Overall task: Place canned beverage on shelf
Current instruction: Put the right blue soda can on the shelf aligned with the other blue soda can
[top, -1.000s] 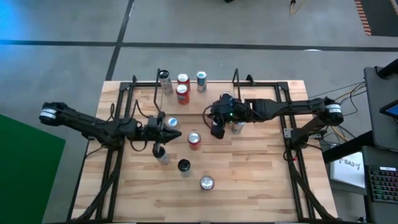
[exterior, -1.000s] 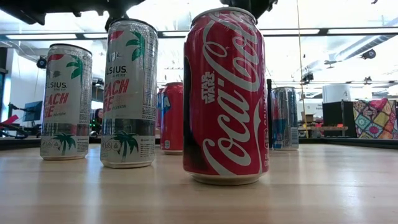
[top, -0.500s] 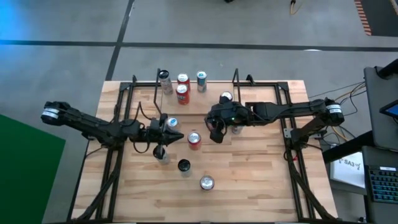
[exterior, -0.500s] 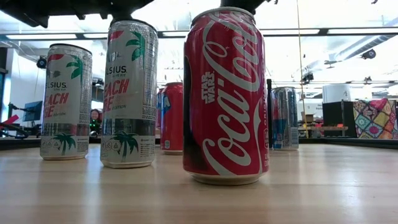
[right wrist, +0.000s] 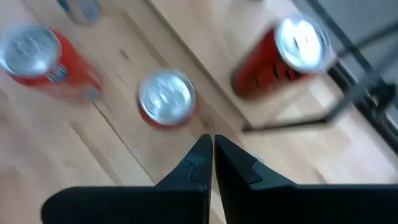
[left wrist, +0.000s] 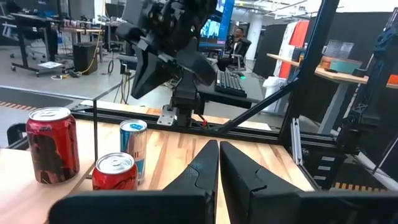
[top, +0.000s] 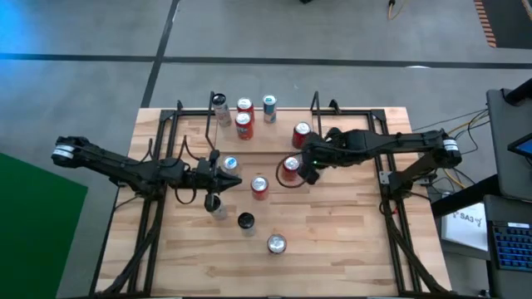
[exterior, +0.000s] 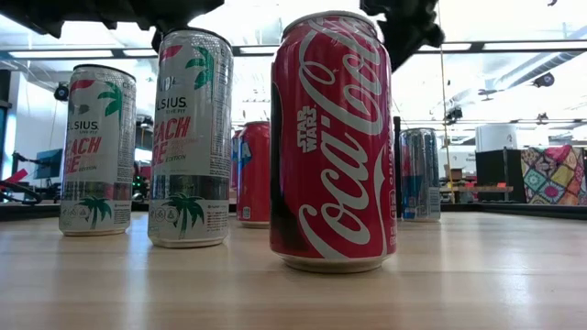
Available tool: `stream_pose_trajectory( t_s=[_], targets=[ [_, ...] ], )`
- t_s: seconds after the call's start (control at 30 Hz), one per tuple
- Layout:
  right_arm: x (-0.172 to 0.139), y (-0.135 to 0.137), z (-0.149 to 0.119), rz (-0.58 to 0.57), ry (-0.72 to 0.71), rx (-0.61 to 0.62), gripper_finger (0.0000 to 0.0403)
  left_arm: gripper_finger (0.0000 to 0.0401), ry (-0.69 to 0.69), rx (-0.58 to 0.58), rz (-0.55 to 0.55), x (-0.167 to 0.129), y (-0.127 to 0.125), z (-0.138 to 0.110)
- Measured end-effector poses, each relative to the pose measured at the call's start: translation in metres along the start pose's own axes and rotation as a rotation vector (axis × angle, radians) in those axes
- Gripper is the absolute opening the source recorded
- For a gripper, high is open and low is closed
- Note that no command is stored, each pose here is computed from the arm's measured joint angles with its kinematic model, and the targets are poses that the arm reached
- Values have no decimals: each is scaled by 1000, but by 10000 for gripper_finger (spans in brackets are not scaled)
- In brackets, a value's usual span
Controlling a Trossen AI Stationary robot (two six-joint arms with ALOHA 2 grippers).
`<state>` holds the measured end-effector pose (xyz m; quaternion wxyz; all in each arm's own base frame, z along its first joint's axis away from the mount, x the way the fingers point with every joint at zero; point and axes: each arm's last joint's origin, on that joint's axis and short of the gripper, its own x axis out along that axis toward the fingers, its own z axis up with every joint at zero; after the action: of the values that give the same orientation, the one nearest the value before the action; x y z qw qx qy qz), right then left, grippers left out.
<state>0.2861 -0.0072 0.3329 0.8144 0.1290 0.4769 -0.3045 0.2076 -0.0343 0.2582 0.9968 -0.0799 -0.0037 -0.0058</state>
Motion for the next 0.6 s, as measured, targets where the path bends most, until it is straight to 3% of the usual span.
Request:
stream_pose_trajectory(
  t_s=[0.3,0.6],
  targets=[
    [-1,8,-30,-76,134,43,9,0,49,61,22,0,4,-4],
    [0,8,-44,-158,189,192,9,0,45,163,105,1,22,-1]
  ],
)
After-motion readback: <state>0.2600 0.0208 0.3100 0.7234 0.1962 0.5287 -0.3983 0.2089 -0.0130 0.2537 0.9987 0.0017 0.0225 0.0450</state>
